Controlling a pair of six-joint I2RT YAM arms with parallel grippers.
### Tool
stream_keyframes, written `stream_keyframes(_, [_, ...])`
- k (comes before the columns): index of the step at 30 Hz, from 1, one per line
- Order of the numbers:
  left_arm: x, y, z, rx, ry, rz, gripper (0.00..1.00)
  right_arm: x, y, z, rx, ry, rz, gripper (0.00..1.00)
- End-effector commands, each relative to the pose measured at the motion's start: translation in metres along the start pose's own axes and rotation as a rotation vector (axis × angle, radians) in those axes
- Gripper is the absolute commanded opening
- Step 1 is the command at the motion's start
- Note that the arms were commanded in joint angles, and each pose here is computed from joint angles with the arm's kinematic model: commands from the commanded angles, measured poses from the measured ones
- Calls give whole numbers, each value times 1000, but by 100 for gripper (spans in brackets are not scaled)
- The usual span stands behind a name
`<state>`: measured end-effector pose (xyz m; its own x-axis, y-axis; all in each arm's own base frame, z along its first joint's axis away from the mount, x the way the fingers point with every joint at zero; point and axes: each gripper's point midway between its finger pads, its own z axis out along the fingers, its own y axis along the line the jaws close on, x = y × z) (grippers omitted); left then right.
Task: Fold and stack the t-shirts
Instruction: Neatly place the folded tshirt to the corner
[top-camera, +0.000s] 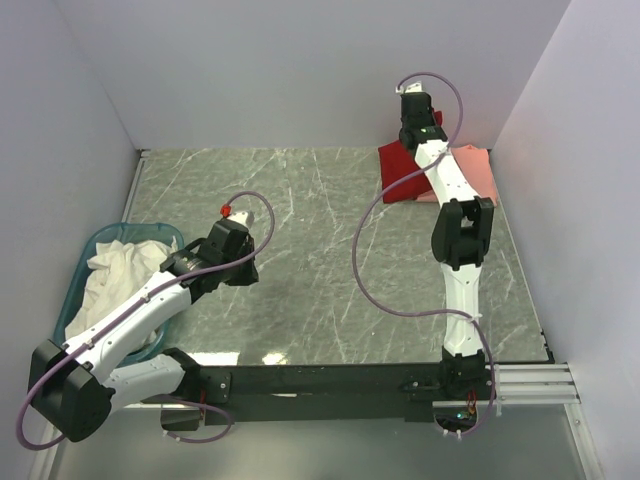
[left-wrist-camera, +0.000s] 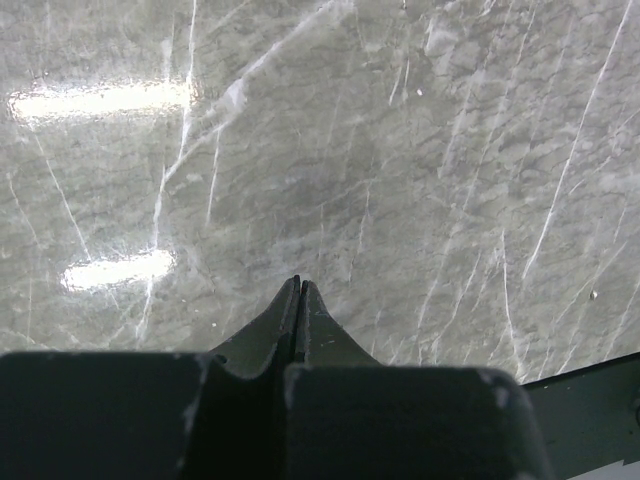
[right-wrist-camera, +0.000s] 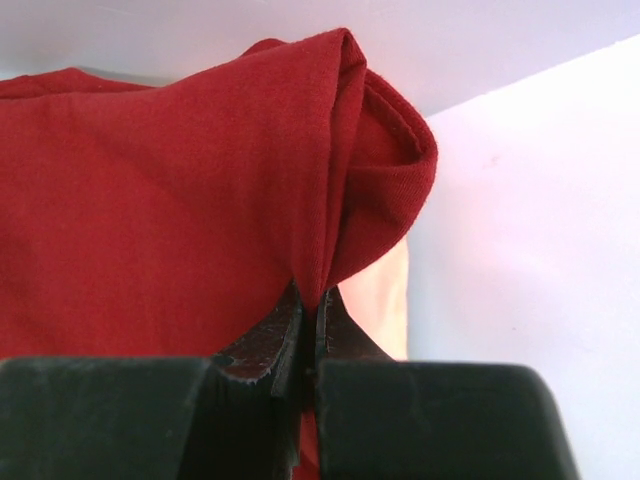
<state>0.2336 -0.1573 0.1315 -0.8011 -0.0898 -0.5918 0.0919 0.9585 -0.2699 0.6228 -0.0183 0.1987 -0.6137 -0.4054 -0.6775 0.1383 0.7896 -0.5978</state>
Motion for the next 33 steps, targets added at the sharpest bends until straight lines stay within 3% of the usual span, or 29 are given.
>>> stream_keyframes(1, [-14,-3,-5,13,-61,7,1,-46,-68,-36,110,-125,71,0])
stream_keyframes(21, [-15,-3,-8,17,-72,3,1,-50,-109,-53,135,-166,118,0])
stream_keyframes(33, [-13,-2,-4,6,-59,6,1,-14,-112,-9,184,-105,121,0])
